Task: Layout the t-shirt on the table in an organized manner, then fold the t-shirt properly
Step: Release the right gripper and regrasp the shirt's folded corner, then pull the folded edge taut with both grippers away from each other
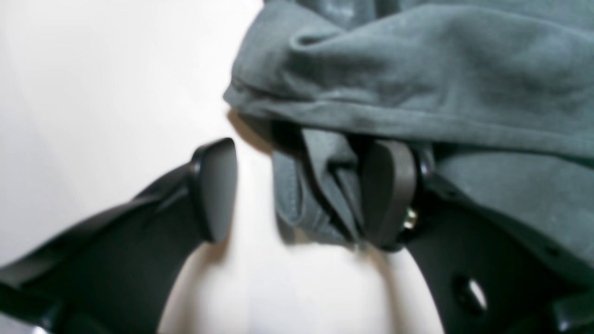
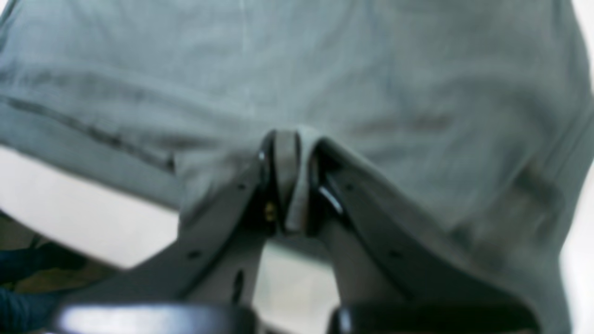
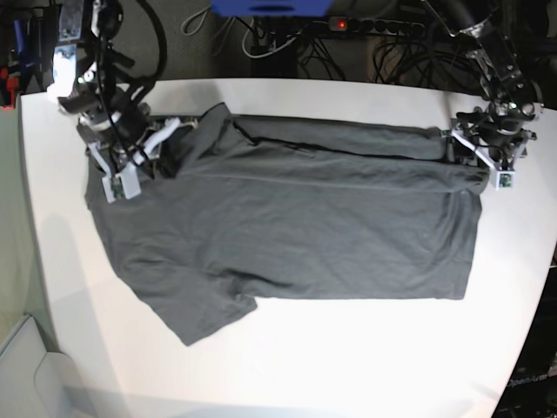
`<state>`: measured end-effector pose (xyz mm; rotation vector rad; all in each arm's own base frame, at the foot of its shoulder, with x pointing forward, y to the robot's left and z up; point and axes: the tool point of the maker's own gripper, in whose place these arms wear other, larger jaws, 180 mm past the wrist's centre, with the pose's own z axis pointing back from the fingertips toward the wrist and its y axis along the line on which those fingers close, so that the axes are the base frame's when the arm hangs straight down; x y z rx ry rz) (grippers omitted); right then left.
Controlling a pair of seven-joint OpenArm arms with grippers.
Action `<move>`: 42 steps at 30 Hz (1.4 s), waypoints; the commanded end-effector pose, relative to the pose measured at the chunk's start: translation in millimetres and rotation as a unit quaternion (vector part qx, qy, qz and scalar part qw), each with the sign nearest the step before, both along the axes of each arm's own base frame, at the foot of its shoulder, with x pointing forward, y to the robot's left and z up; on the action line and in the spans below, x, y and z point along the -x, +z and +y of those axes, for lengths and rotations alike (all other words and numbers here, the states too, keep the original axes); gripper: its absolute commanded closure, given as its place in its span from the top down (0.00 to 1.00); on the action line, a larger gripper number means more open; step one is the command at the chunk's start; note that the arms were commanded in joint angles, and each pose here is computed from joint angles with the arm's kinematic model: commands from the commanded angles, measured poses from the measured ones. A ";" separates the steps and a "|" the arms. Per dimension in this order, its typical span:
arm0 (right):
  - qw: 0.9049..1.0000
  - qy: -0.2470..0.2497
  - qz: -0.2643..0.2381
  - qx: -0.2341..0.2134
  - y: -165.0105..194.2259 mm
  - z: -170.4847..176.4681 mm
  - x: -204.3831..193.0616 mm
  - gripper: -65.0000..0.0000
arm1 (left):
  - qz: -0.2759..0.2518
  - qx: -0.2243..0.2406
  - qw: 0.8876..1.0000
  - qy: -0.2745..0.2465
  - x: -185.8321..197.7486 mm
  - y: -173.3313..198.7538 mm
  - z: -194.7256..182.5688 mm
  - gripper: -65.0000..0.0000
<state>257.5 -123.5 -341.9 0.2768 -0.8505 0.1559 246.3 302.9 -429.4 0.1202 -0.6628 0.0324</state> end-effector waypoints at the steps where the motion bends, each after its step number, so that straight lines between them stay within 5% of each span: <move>1: 1.000 0.004 -0.030 -0.004 17.7 1.1 -14.3 0.00 | 0.042 -0.011 0.999 -0.003 14.4 -9.9 2.5 0.63; 11: 0.998 0.012 -0.056 0.015 51.5 -1.8 -57.2 0.00 | 0.044 -0.011 0.999 -0.001 16.4 -10.7 3.9 0.64; 21: 1.000 0.002 0.009 0.026 7.7 -21.5 -50.8 0.00 | 0.041 -0.011 0.999 0.000 12.9 -9.8 3.9 0.64; 30: 0.996 -0.072 0.030 0.041 -1.2 -77.8 -34.6 0.00 | 0.040 -0.011 0.999 0.000 12.3 -9.5 3.9 0.64; 36: 0.995 -0.072 0.059 0.042 -17.6 -77.4 -14.4 0.00 | 0.040 -0.011 0.999 0.000 12.3 -9.5 3.9 0.64; 42: 0.994 -0.070 0.077 0.041 -27.3 -76.0 -1.5 0.19 | 0.041 -0.012 0.999 -0.001 12.2 -9.3 4.3 0.64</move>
